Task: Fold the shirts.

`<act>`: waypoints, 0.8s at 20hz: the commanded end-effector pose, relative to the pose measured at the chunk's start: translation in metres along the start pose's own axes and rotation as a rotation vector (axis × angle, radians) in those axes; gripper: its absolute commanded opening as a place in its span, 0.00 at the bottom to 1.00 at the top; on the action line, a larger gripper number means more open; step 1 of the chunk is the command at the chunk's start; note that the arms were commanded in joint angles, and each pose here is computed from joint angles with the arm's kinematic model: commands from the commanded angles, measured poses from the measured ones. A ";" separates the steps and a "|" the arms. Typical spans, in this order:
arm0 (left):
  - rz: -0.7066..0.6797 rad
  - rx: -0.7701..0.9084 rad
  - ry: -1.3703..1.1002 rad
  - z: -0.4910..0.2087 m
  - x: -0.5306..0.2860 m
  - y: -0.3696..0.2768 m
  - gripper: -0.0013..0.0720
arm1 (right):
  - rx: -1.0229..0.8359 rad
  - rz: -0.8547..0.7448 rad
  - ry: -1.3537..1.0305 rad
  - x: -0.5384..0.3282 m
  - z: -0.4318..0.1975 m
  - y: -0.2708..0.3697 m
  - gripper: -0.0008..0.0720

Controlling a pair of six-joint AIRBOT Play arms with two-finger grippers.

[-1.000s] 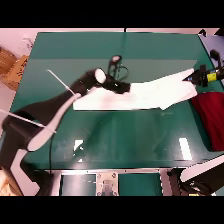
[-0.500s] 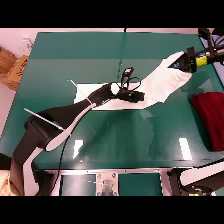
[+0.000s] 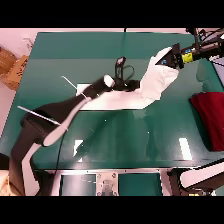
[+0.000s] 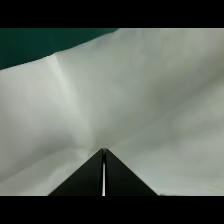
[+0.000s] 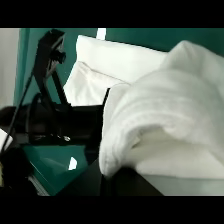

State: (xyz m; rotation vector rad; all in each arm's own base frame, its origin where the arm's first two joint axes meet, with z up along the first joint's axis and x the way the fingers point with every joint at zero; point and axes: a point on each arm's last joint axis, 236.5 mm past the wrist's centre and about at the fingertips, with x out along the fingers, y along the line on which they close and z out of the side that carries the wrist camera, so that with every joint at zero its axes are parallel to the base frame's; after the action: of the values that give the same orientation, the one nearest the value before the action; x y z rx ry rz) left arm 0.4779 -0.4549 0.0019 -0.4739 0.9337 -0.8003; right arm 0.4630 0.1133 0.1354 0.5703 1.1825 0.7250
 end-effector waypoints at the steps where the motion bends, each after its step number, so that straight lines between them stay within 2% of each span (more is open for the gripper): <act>1: 0.073 0.034 0.310 -0.008 -0.082 0.045 0.05 | -0.051 0.021 0.023 0.031 -0.002 0.031 0.04; 5: 0.452 -0.036 0.416 0.024 -0.225 0.142 0.05 | -0.123 0.018 0.006 0.099 -0.004 0.085 0.04; 7: 0.521 -0.089 0.409 0.032 -0.276 0.165 0.05 | -0.145 0.012 -0.020 0.146 -0.011 0.113 0.04; 11: 0.569 -0.191 0.353 0.042 -0.331 0.201 0.05 | -0.195 0.066 -0.076 0.270 -0.045 0.169 0.05; 12: 0.573 -0.193 0.348 0.043 -0.338 0.208 0.05 | -0.208 0.075 -0.094 0.304 -0.058 0.179 0.16; 13: 0.575 -0.186 0.345 0.044 -0.343 0.212 0.05 | -0.218 0.080 -0.115 0.333 -0.070 0.186 0.36; 14: 0.578 -0.191 0.339 0.045 -0.347 0.215 0.05 | -0.226 0.083 -0.139 0.353 -0.078 0.191 0.52; 15: 0.580 -0.190 0.334 0.046 -0.349 0.218 0.05 | -0.232 0.086 -0.147 0.363 -0.084 0.194 0.59; 16: 0.577 -0.178 0.330 0.048 -0.348 0.218 0.05 | -0.234 0.083 -0.134 0.363 -0.086 0.192 0.59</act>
State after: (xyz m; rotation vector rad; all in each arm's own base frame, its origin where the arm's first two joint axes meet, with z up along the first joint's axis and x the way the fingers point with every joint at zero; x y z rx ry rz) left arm 0.4855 -0.0671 0.0626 -0.2120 1.3690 -0.2946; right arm 0.4234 0.4764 0.0457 0.4590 1.0183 0.8790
